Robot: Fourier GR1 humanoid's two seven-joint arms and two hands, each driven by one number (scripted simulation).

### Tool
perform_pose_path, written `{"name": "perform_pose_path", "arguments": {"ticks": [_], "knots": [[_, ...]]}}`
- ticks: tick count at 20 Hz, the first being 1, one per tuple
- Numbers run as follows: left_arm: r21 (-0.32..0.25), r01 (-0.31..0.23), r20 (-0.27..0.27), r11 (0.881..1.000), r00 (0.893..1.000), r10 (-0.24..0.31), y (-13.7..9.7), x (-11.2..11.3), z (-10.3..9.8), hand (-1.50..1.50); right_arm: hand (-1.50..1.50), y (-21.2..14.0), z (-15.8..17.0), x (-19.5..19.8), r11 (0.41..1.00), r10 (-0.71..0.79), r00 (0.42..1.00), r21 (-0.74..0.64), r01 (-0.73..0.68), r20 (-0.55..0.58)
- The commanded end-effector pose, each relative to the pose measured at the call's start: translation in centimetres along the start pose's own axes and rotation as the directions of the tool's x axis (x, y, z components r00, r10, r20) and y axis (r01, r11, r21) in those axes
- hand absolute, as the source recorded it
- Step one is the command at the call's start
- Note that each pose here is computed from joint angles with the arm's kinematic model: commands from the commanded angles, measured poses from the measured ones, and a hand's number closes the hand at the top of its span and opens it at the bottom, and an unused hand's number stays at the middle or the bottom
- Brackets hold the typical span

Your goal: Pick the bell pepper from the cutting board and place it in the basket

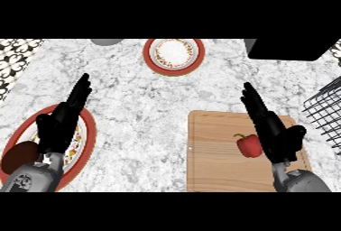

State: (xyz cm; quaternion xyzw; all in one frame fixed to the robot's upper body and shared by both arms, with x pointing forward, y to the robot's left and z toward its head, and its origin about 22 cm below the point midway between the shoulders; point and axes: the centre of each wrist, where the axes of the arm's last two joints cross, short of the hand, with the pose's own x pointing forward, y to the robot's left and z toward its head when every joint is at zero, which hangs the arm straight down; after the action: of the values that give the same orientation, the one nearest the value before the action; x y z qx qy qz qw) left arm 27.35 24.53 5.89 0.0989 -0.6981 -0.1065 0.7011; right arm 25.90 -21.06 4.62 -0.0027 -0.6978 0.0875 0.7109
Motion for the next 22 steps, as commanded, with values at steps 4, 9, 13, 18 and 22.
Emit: {"name": "perform_pose_path", "arguments": {"ticks": [4,9,13,18,22], "knots": [[0.042,-0.026,-0.057,0.999,0.998,0.028,2.2,-0.7,-0.8,0.00,1.50,0.2,-4.0,7.9,0.906,-0.131,0.921,0.421,-0.040,0.368],[-0.001,-0.082,-0.146,0.997,0.986,0.081,1.2,-2.1,-0.6,0.00,-1.50,3.1,-2.0,12.2,0.542,-0.030,0.713,0.611,-0.577,0.700],[0.055,-0.118,-0.166,0.992,0.978,0.125,4.4,-2.4,-0.7,0.00,-1.50,5.4,0.6,7.9,0.476,-0.135,0.605,0.587,-0.655,0.785],[0.084,-0.096,-0.187,0.992,0.976,0.110,7.1,-2.9,-2.0,0.00,-1.50,7.9,4.2,7.9,0.534,-0.010,0.558,0.476,-0.699,0.830],[0.097,-0.110,-0.177,0.989,0.976,0.126,6.0,-4.4,-1.5,0.00,-1.50,6.2,5.0,10.6,0.422,0.229,0.529,0.406,-0.811,0.817]]}}
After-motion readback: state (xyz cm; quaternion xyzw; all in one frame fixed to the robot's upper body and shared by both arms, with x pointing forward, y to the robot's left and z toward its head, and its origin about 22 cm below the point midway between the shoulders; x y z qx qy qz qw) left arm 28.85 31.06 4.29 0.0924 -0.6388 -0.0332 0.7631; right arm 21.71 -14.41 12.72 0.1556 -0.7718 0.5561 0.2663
